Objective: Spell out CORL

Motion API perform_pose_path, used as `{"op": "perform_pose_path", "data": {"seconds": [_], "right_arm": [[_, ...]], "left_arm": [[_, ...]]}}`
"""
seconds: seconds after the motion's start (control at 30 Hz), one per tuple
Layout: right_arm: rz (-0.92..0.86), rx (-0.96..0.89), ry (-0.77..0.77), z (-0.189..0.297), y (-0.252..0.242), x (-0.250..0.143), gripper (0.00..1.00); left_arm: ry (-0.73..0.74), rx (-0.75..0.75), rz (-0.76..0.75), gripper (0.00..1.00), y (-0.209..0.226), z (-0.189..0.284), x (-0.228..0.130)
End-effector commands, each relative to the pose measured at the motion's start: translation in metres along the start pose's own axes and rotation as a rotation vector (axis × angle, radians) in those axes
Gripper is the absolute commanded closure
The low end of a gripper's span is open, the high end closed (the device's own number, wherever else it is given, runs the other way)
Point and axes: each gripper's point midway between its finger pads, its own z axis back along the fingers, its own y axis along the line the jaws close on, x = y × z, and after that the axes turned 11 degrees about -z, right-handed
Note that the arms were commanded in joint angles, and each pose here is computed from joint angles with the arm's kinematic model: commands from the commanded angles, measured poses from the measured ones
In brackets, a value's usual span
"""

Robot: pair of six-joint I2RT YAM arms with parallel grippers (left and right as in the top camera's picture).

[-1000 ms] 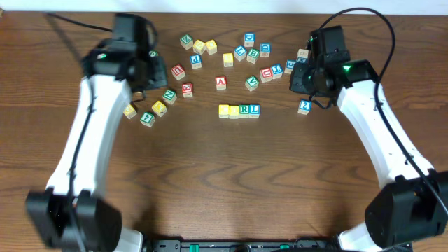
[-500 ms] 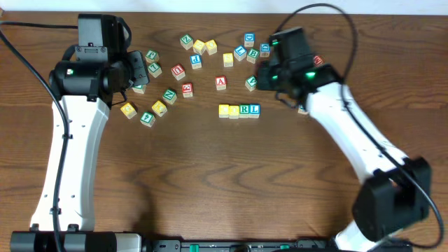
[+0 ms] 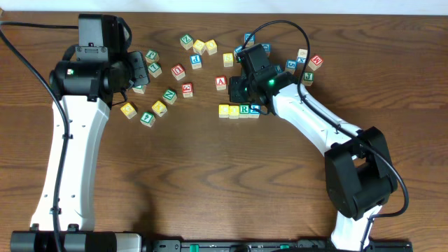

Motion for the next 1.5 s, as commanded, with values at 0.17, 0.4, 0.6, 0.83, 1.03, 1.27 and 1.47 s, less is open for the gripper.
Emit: {"op": "perform_pose_path", "data": {"seconds": [0.17, 0.4, 0.6, 0.83, 1.03, 1.27, 1.47], "right_arm": [[0.004, 0.007, -0.040, -0.003, 0.009, 0.007, 0.81], [0.018, 0.015, -0.028, -0.018, 0.017, -0.003, 0.82], [0.021, -0.032, -0.047, -0.031, 0.014, -0.008, 0.91], [0.025, -0.039, -0.050, -0.044, 0.012, -0.011, 0.99], [0.025, -0.041, -0.042, -0.057, 0.009, -0.016, 0.99], [0.029, -0.035, -0.047, -0.062, 0.011, -0.017, 0.99], [0.027, -0.036, -0.041, -0.065, 0.012, -0.020, 0.99]], "left_arm": [[0.022, 0.018, -0.010, 0.92, 0.005, -0.005, -0.007], [0.028, 0.018, -0.007, 0.92, 0.005, -0.007, -0.007], [0.028, 0.018, -0.007, 0.92, 0.005, -0.007, -0.007], [0.028, 0.018, -0.007, 0.92, 0.005, -0.007, -0.007], [0.029, 0.018, -0.007, 0.92, 0.005, -0.007, -0.008], [0.029, 0.018, -0.007, 0.92, 0.005, -0.007, -0.008], [0.029, 0.018, -0.007, 0.92, 0.005, -0.007, -0.008]]}}
